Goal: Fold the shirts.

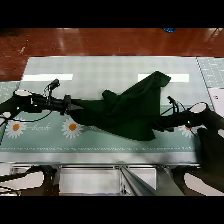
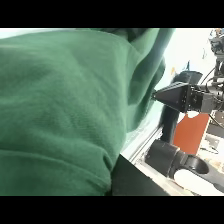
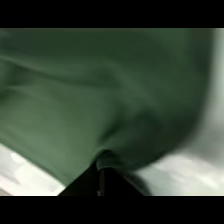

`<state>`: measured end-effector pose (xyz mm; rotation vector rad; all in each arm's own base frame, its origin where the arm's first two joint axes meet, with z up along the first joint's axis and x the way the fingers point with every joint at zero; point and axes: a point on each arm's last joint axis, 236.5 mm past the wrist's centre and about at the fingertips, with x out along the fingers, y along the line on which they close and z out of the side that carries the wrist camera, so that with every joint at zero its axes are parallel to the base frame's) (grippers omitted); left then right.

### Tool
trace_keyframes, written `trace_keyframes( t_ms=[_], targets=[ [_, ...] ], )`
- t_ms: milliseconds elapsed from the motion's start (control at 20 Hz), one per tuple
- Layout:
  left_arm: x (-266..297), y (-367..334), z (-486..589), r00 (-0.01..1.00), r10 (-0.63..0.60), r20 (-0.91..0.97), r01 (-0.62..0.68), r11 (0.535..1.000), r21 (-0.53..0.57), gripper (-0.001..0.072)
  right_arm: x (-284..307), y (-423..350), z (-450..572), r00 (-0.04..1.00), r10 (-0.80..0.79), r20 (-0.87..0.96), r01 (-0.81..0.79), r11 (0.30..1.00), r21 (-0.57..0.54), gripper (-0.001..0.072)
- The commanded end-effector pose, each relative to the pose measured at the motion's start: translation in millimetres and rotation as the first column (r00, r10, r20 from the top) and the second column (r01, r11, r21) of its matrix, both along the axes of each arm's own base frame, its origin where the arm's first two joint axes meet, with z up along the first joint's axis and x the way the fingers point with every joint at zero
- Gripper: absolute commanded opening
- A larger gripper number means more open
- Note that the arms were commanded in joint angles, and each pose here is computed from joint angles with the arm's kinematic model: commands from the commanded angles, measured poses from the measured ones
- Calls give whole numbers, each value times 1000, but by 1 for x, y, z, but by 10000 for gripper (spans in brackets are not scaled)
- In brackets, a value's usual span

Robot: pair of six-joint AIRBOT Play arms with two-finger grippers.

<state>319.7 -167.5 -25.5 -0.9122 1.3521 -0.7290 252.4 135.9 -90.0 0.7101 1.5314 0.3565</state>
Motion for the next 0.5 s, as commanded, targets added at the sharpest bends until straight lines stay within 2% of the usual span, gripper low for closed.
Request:
trace_keyframes(
  t_ms=[0,50,150,250,300,400,450],
  targets=[
    [20,5,40,998,31,50,-26,994,-107,20,37,23,48,987,65,144,-74,996,57,22],
    [35,12,67,993,65,95,-49,985,-165,20,60,17,77,971,73,227,-84,996,38,22],
    [75,40,141,953,220,208,-152,943,-297,19,118,-6,166,900,31,435,-29,1000,-12,22],
    [98,70,241,858,365,362,-187,878,-441,19,152,-24,278,769,17,639,5,999,-33,22],
    [96,82,292,792,406,457,-168,863,-476,19,156,-29,337,681,26,732,14,999,-48,22],
    [78,92,367,671,412,616,-150,890,-431,19,145,-39,435,508,55,860,60,993,-99,22],
    [63,92,396,614,380,692,-148,916,-372,19,134,-43,476,424,75,903,91,988,-125,22]
  ],
)
